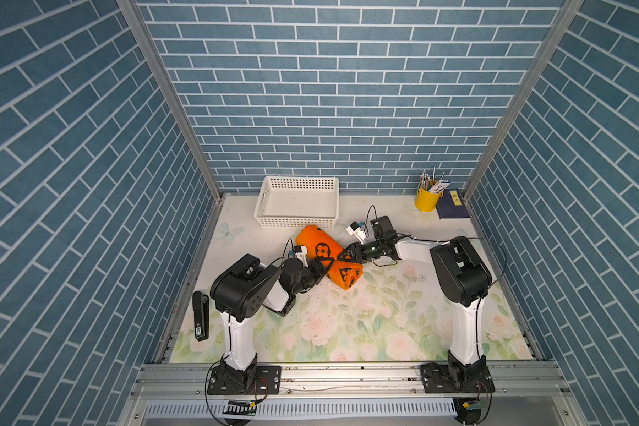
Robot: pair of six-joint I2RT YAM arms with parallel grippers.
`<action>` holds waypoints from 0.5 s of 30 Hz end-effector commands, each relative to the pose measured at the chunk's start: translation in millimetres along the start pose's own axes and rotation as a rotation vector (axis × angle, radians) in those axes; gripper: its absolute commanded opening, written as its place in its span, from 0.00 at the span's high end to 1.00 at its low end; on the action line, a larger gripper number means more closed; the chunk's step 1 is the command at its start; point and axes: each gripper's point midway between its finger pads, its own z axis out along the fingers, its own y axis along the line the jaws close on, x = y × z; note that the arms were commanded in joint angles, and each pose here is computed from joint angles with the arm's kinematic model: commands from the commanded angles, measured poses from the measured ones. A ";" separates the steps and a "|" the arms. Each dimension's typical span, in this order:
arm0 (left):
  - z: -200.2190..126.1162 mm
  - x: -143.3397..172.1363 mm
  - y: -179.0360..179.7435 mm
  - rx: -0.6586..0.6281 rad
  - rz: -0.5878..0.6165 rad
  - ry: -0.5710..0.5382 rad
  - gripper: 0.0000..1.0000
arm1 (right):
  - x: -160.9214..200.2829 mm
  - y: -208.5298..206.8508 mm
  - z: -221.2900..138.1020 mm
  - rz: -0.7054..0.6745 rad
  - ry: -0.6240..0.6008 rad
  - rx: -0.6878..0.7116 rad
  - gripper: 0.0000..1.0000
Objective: Roll up the pillowcase
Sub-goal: Pick up the pillowcase at the center of the board.
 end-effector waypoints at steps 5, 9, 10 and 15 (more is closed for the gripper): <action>4.2 7.6 13.3 -0.067 -0.004 0.032 0.18 | 31.9 -34.7 -1.2 0.058 0.098 0.065 0.76; 16.4 9.8 2.9 -0.037 0.008 0.050 0.03 | 43.5 -49.6 9.6 0.108 0.132 0.060 0.79; 20.1 11.8 3.4 -0.039 0.008 0.059 0.00 | 45.0 -50.8 10.7 0.112 0.136 0.057 0.79; 33.3 14.1 8.1 -0.031 0.006 0.070 0.01 | 44.1 -47.5 11.0 0.104 0.137 0.040 0.78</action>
